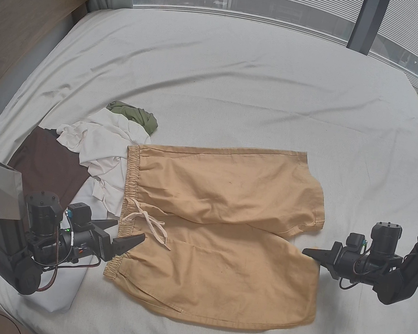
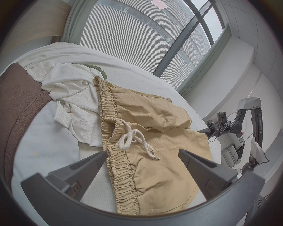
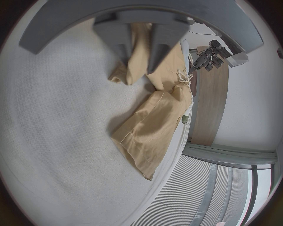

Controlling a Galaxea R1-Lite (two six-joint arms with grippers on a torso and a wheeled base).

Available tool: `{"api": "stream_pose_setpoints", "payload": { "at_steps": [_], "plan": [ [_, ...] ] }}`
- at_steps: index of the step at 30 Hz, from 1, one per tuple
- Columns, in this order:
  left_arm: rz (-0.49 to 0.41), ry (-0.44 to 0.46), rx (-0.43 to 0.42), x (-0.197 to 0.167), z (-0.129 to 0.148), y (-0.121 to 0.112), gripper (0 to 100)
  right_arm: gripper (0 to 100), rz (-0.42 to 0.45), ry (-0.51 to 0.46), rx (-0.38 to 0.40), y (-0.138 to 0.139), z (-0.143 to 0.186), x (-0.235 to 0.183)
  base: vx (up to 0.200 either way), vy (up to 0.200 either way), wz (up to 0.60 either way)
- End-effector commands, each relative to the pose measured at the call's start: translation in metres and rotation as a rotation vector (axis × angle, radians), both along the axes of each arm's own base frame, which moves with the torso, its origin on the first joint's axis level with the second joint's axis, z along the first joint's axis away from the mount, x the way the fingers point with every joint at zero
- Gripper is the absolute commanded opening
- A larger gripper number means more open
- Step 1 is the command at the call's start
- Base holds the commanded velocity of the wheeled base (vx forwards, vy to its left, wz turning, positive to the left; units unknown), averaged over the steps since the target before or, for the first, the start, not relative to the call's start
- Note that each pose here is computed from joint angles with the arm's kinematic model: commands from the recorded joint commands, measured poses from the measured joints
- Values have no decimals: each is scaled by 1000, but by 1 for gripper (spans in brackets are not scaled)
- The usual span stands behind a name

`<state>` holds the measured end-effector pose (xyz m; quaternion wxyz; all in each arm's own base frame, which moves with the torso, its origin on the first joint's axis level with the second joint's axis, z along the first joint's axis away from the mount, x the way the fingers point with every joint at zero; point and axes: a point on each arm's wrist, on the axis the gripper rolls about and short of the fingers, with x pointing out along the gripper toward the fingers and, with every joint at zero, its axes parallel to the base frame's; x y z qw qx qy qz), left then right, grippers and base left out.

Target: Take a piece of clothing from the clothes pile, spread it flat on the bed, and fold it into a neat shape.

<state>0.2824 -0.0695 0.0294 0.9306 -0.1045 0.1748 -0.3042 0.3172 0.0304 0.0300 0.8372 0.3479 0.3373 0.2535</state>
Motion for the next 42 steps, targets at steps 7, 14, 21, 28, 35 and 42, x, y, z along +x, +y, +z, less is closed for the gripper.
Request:
{"api": "stream_pose_setpoints", "payload": {
  "at_steps": [7, 14, 21, 28, 35, 42],
  "plan": [
    [-1, -1, 1, 0, 0, 0, 100, 0, -34, -56, 0, -11, 14, 3, 0, 0, 0],
    [-1, 5, 2, 0, -2, 0, 100, 0, -37, -69, -13, -13, 14, 4, 0, 0, 0],
    [-1, 11, 4, -1, -3, 0, 100, 0, -34, -87, -43, -17, 11, 4, 0, 0, 0],
    [1, 39, 10, -2, -10, 1, 100, 0, -32, -105, -52, -18, 13, 6, 0, 0, 0],
    [-3, 86, 18, -10, -17, 3, 100, 100, -110, -208, -90, -20, 34, 10, 0, 0, 0],
    [2, 158, 28, -20, -28, 8, 100, 100, -63, -302, -77, -4, 70, -15, 0, 0, 0]
  ]
}}
